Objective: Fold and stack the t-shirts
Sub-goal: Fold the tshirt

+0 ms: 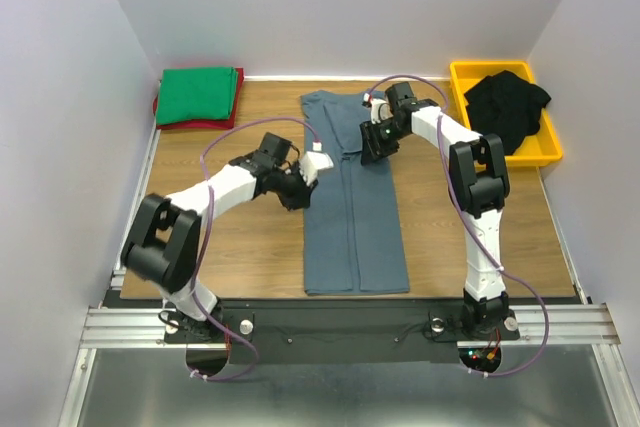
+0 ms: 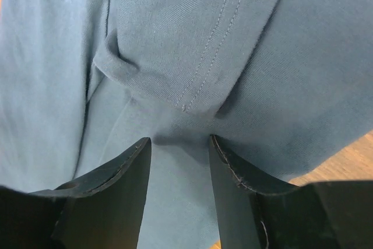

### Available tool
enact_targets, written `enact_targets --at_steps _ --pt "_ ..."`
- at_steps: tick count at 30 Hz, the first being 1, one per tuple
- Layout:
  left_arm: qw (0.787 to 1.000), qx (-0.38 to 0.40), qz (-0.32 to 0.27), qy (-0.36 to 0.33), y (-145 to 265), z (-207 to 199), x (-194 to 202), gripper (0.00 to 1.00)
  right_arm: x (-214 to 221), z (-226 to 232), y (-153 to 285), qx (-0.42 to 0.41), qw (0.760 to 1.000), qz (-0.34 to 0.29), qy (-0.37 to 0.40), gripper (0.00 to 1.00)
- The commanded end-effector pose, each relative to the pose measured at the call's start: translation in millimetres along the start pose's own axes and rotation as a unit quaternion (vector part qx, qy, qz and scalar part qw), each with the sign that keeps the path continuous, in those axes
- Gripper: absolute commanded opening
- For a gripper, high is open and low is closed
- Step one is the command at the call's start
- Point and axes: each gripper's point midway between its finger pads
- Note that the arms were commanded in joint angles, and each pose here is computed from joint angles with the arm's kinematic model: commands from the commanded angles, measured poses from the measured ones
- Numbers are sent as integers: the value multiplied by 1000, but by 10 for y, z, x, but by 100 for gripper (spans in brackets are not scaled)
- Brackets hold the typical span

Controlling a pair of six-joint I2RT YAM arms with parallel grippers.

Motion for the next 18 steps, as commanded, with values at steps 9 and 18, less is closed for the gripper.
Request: enact_targets --at_steps 9,18 --pt "982 -39 -109 150 -441 1058 -1063 25 48 -331 -305 51 997 8 -52 50" --pt "968 -85 -96 214 -691 1735 -972 22 2 -543 -459 86 993 7 -79 51"
Point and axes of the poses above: each gripper's point midway between its finger pads, its own y axis back along the fingers, its own z axis along the line the jaws close on, x = y × z, and after that the axes turned 13 degrees about y, right-handed
